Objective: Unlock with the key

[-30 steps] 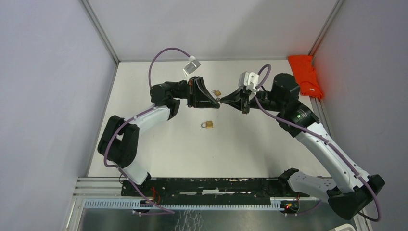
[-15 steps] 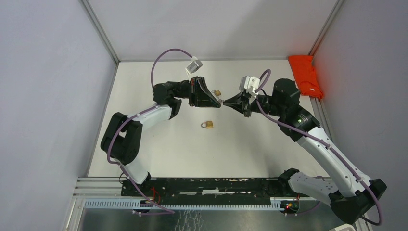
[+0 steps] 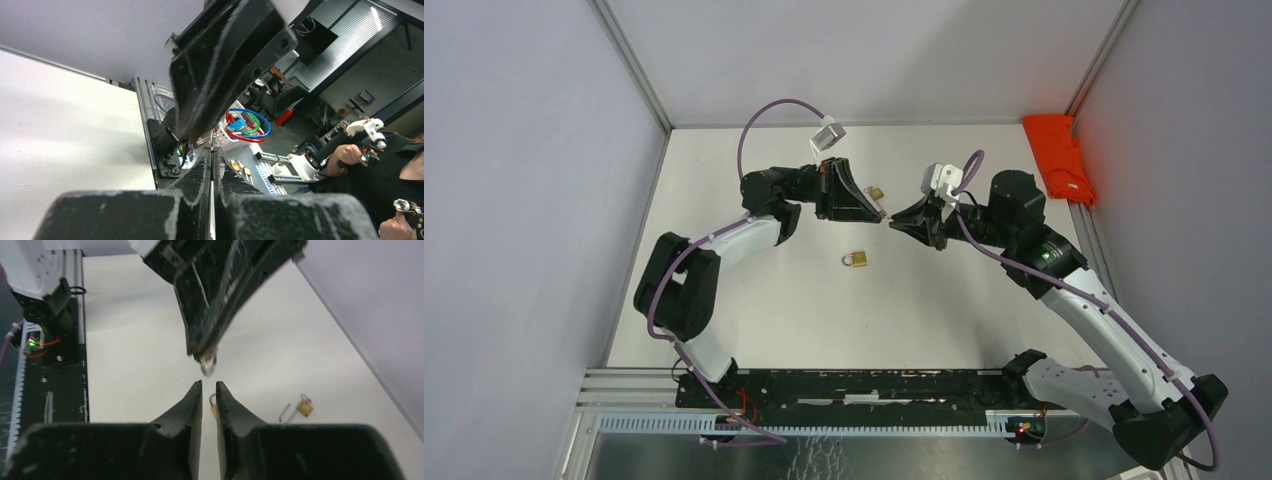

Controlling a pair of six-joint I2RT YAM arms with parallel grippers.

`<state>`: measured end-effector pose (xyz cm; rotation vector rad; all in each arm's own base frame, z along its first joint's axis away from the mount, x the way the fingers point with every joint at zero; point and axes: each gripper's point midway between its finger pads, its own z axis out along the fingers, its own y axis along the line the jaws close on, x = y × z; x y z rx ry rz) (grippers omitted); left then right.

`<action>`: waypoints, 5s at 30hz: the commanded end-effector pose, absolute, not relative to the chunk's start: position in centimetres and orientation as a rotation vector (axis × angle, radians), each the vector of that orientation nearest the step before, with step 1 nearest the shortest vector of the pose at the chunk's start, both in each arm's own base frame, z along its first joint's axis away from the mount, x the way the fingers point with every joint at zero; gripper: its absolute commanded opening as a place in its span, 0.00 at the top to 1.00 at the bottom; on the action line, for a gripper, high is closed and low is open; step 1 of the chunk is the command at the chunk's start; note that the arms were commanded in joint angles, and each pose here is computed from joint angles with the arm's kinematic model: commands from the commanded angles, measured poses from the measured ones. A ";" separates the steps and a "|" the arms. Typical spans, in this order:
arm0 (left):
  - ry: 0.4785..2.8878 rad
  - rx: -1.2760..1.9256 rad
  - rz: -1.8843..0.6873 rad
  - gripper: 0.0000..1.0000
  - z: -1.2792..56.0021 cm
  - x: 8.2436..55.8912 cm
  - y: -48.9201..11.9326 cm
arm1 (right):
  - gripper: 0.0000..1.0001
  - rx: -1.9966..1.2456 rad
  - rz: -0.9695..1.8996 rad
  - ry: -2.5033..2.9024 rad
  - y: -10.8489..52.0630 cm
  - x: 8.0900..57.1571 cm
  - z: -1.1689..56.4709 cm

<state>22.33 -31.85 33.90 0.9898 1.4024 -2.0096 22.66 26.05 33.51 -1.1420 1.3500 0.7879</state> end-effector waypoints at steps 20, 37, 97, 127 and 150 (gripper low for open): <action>1.587 0.796 -1.680 0.98 31.1 32.3 -33.4 | 0.74 -0.594 0.686 1.422 23.2 28.2 37.0; 1.922 0.980 -0.820 0.98 27.4 31.7 -30.2 | 0.77 -0.516 0.731 1.420 19.3 33.3 35.8; 1.713 1.284 -1.087 0.98 30.0 25.0 -31.1 | 0.88 -0.909 1.141 1.210 27.3 27.2 32.6; 1.684 1.286 -1.104 0.98 30.3 24.6 -31.2 | 0.85 -0.897 1.110 1.180 27.6 26.5 34.1; 1.632 1.281 -1.097 0.98 31.9 24.1 -30.9 | 0.90 -0.985 1.261 1.178 28.9 24.5 31.6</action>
